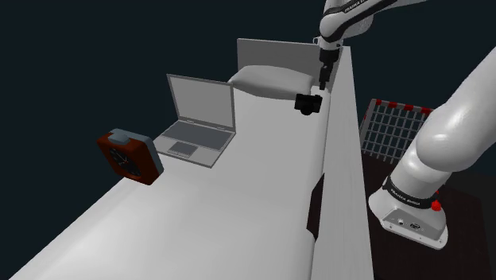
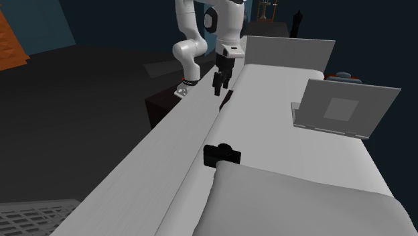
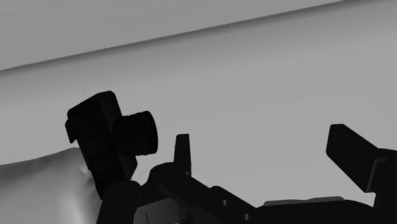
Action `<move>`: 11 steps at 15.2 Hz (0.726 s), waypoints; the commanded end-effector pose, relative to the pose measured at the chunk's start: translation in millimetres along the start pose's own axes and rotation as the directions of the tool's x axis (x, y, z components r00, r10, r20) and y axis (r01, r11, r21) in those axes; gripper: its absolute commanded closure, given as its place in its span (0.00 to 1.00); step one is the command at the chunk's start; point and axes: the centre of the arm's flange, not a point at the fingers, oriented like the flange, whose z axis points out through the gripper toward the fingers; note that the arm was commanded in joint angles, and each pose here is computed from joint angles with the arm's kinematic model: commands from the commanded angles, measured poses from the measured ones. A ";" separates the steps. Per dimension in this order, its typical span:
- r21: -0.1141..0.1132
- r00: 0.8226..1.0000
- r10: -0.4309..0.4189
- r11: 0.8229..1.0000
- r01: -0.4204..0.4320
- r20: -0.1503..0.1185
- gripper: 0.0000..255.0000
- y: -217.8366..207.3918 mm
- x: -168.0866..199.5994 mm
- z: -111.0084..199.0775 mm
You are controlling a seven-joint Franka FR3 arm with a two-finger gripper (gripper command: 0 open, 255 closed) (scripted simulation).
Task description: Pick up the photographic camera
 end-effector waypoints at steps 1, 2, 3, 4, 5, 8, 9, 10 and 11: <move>0.004 1.000 -0.022 1.000 0.022 0.002 0.00 22.6 10.4 14.9; 0.006 0.999 -0.032 0.999 0.032 0.003 0.00 33.6 14.6 21.6; 0.009 0.999 -0.042 0.999 0.042 0.004 0.00 44.5 18.9 28.4; 0.011 0.999 -0.051 0.999 0.051 0.005 0.00 55.4 23.3 35.2; 0.014 0.998 -0.061 0.998 0.061 0.006 0.00 66.3 27.8 42.1; 0.022 0.996 -0.090 0.996 0.090 0.008 0.00 98.3 41.9 62.8; 0.025 0.995 -0.100 0.995 0.100 0.009 0.00 108.9 46.7 69.8; 0.027 0.994 -0.110 0.994 0.110 0.010 0.00 119.4 51.7 76.8; 0.030 0.993 -0.120 0.992 0.119 0.010 0.00 129.8 56.8 83.9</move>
